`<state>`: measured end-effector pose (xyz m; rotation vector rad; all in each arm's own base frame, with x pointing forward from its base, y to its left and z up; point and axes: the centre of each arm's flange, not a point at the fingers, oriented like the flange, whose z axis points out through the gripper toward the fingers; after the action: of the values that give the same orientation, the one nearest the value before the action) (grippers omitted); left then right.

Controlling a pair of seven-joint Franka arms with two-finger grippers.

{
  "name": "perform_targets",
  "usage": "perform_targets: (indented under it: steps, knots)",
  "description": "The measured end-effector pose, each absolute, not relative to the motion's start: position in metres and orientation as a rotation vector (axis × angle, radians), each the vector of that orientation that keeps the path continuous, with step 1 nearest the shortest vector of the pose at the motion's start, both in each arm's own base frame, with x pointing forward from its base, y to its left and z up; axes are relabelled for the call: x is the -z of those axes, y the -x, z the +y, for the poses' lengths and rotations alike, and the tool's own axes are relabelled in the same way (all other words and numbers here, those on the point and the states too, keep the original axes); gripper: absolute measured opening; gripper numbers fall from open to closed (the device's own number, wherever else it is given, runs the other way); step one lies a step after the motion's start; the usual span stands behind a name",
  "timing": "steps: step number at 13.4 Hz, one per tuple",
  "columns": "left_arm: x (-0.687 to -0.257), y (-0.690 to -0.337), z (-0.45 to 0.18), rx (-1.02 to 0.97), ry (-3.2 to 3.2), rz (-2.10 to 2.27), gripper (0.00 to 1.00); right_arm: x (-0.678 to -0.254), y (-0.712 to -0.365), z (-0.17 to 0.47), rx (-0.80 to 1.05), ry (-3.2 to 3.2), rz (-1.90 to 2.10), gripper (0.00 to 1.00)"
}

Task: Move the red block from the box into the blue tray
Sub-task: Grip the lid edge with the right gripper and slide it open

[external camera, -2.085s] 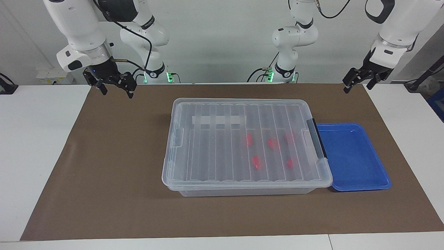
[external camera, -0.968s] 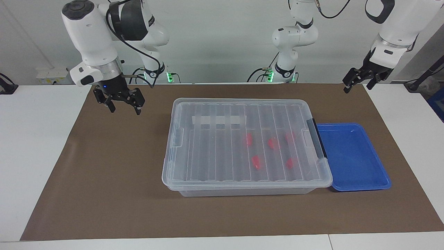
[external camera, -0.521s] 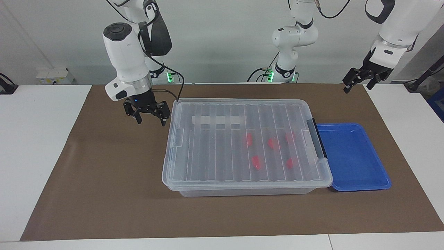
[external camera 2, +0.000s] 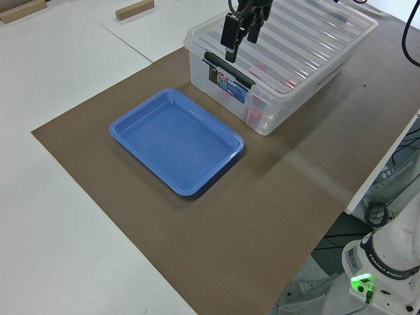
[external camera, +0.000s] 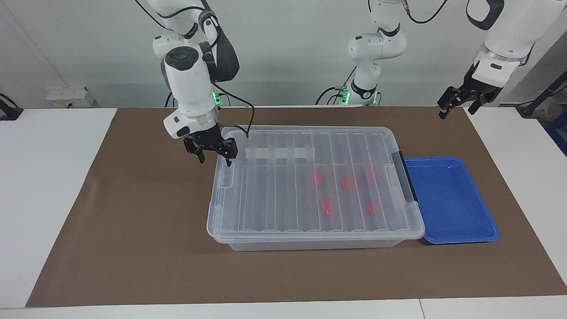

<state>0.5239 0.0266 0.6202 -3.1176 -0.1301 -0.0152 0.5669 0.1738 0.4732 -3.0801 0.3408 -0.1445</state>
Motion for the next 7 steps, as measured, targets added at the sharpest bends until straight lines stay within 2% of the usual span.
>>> perform_targets:
  steps: [7]
  knots:
    - [-0.62, -0.524, 0.027, 0.015, 3.118, -0.13, 1.0, -0.463, -0.567, 0.154, 0.119, 3.111, 0.199, 0.9]
